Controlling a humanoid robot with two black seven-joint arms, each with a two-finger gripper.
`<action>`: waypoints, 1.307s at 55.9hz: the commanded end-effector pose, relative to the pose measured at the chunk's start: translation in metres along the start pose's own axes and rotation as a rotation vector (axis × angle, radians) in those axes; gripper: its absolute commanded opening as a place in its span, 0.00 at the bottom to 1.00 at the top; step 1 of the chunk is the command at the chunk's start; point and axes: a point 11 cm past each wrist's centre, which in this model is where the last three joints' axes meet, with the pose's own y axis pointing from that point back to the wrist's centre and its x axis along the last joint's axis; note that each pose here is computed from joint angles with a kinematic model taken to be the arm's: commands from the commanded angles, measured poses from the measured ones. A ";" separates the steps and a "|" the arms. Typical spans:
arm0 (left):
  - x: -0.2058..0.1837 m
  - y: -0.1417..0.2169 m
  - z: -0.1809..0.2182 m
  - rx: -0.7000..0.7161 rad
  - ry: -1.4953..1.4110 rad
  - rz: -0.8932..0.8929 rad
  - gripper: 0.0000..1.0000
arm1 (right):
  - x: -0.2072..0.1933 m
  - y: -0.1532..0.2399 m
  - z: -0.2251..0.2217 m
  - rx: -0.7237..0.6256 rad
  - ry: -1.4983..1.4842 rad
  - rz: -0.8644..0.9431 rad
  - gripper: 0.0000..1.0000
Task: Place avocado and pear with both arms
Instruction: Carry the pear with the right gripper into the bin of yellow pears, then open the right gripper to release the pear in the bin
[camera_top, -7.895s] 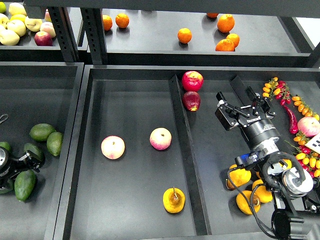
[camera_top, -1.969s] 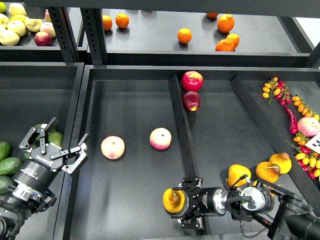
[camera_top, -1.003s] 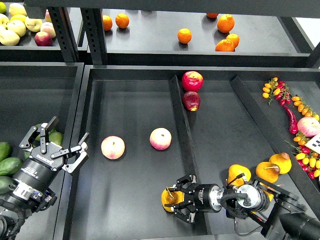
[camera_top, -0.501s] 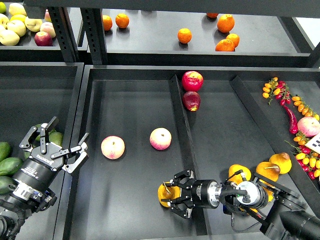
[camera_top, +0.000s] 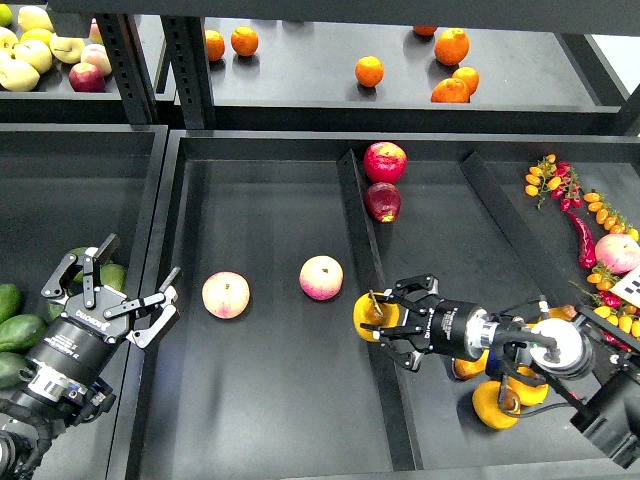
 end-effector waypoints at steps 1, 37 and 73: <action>0.000 0.000 0.001 -0.003 -0.001 0.000 0.99 | 0.015 0.031 -0.017 0.040 -0.008 0.032 0.24; 0.000 0.000 0.000 0.000 0.001 0.001 0.99 | 0.085 0.089 0.032 -0.010 -0.061 0.140 0.26; 0.001 0.000 0.000 -0.001 0.001 0.003 0.99 | 0.107 0.070 0.064 -0.056 -0.100 0.177 0.34</action>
